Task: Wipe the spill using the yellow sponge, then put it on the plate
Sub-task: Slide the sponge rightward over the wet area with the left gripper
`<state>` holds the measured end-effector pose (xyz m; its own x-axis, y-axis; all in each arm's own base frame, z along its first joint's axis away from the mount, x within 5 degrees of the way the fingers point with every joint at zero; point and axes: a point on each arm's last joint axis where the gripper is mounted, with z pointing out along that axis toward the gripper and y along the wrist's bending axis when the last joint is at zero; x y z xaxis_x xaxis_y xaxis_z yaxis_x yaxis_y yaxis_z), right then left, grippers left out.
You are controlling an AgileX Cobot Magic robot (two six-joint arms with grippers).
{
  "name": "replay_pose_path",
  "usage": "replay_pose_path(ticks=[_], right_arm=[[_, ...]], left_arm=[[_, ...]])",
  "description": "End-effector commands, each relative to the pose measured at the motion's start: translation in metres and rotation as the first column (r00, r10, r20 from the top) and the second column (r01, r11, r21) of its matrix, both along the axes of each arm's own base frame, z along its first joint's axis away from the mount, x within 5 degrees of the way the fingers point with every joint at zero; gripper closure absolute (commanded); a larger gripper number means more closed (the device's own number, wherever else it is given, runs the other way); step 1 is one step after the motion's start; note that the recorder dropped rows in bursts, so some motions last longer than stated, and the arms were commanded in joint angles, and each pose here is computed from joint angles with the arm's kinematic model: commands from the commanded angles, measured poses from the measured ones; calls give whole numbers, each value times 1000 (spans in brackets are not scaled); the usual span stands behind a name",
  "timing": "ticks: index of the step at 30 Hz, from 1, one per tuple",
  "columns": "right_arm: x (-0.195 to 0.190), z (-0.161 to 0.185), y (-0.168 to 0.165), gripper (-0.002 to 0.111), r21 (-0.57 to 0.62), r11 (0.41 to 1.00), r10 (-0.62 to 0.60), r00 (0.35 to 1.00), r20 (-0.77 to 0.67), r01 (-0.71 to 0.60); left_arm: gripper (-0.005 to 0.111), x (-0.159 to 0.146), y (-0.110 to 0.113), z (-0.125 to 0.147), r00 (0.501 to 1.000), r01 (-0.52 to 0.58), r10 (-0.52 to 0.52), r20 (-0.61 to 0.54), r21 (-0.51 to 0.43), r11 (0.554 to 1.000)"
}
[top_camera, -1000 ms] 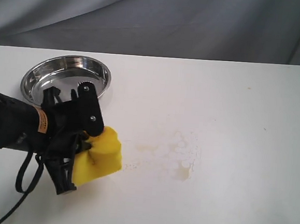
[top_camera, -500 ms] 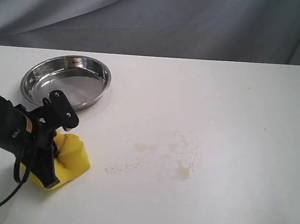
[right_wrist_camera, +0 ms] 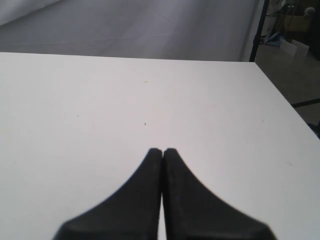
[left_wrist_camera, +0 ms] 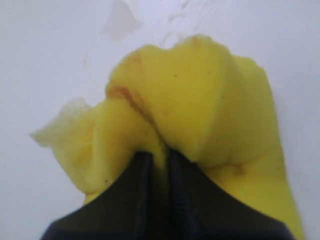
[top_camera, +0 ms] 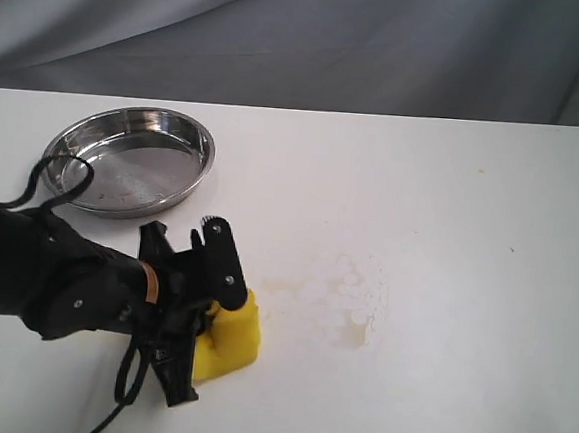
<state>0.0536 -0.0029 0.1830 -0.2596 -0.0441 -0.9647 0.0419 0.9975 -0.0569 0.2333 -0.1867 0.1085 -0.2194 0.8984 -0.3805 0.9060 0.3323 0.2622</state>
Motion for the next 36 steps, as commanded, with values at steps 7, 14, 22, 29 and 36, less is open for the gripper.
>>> replay_pose_path(ticks=[7,14,22,29,36], right_arm=[[0,-1,0,108,0,1000,2,1000,5,-2],[0,-1,0,108,0,1000,2,1000,5,-2],[0,-1,0,108,0,1000,2,1000,5,-2],[0,-1,0,108,0,1000,2,1000,5,-2],[0,-1,0,108,0,1000,2,1000,5,-2]], left_arm=[[107,-13,-34,-2,986,137,-129,110,-71,988],[107,-16,-87,23,954,252,-219,206,-148,956],[107,16,-139,-11,945,278,-242,217,-150,949],[107,28,-119,-36,952,294,-294,85,11,956],[107,36,-62,-43,960,177,-123,-251,207,962]])
